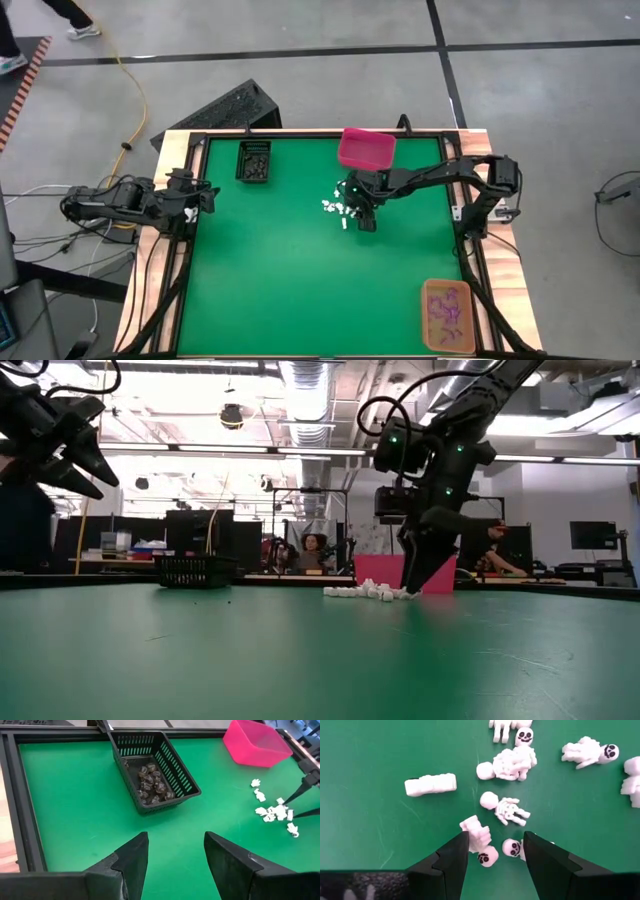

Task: Sort Halloween decoration
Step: Put the white skeleton toy into the pink bin

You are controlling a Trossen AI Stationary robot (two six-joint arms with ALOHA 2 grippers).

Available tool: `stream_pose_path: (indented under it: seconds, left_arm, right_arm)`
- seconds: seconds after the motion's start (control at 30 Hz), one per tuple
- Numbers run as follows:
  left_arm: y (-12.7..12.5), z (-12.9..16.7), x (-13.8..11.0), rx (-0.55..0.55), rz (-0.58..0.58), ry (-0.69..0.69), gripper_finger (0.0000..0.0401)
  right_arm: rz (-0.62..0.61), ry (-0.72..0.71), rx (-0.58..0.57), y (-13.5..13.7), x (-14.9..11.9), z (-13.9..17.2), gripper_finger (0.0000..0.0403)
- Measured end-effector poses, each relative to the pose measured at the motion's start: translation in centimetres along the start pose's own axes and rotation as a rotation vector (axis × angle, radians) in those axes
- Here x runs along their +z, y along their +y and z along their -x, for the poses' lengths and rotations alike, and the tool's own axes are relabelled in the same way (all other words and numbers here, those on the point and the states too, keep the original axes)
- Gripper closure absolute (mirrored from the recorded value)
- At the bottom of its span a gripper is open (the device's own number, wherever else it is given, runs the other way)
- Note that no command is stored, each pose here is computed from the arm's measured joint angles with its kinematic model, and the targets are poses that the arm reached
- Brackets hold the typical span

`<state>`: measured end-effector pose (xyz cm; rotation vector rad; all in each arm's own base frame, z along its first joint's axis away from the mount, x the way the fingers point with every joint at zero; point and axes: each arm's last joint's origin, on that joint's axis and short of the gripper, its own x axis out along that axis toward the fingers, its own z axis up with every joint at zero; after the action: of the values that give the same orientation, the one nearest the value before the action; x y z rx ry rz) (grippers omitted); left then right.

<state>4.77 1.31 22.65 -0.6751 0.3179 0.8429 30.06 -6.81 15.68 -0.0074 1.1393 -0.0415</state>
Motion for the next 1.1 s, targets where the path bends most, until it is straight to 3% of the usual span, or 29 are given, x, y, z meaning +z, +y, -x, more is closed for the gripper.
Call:
stream_pose_path:
  seconds: [0.23,0.43,0.83,1.1]
  left_arm:
    - [0.0,0.0,0.0,0.004,0.005,-0.007,0.0218]
    - [0.0,0.0,0.0,0.005,0.005,-0.007,0.0218]
    - [0.0,0.0,0.0,0.005,0.005,-0.009,0.0218]
    - [0.0,0.0,0.0,0.008,0.004,-0.007,0.0218]
  right_arm:
    - [-0.063,0.017,0.016,-1.0,-0.4,0.2,0.0186]
    - [0.029,-0.002,0.064,0.7,0.0,0.1,0.0186]
    - [0.049,0.007,0.042,2.0,0.2,0.0,0.0187]
    - [0.084,0.007,0.053,3.0,0.3,0.0,0.0244]
